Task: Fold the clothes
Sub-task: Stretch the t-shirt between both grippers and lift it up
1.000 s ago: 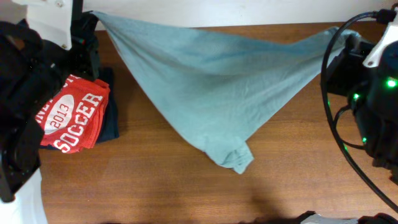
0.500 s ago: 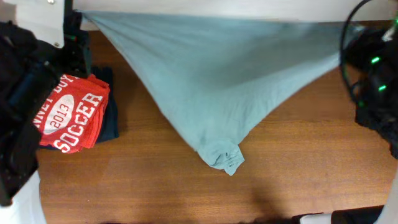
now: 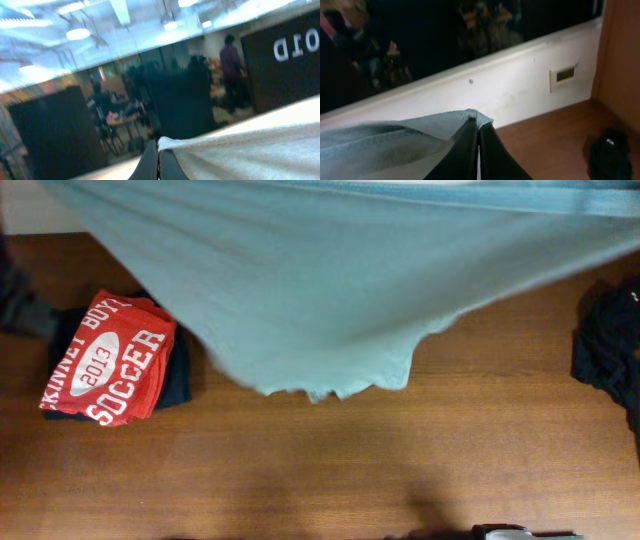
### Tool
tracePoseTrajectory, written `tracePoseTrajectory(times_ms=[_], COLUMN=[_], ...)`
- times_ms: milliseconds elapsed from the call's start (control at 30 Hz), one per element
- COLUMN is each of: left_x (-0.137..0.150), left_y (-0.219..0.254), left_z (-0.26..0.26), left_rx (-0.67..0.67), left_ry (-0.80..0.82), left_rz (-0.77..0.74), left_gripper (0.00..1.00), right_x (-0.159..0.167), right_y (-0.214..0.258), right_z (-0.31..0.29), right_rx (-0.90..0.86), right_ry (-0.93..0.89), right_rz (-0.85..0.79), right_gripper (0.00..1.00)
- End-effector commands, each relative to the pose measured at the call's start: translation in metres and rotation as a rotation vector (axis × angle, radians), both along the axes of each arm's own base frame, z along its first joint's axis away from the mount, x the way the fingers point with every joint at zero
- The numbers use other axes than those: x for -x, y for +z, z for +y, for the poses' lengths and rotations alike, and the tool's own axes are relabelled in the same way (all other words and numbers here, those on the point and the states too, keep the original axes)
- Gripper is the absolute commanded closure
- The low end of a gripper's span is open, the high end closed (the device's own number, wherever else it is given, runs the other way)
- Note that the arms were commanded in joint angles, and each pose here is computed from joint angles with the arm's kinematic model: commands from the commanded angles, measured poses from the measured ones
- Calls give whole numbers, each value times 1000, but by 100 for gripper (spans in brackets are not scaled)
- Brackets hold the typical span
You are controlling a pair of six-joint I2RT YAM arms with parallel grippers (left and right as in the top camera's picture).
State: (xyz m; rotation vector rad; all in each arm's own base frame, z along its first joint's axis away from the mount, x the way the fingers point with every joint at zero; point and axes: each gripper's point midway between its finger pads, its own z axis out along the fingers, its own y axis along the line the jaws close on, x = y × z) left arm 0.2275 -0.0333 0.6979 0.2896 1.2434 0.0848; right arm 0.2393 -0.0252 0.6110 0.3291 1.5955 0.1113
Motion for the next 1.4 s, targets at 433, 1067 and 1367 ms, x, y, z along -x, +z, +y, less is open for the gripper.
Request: tracePoseTrajectory(times_ms=[433, 1067, 1367], left_x=[-29, -12, 89], left_y=[-14, -18, 9], left_z=[9, 8, 14], left_rx=[1, 17, 30], left_ry=[64, 44, 43], left_rz=[58, 70, -95], left_gripper=[100, 100, 100], right_x=[-13, 19, 87], right_y=[-11, 4, 25], right_z=[-12, -9, -5], right_rx=[13, 58, 61], right_ry=[-57, -48, -51], right_rz=[51, -11, -140], right_gripper=[96, 96, 96])
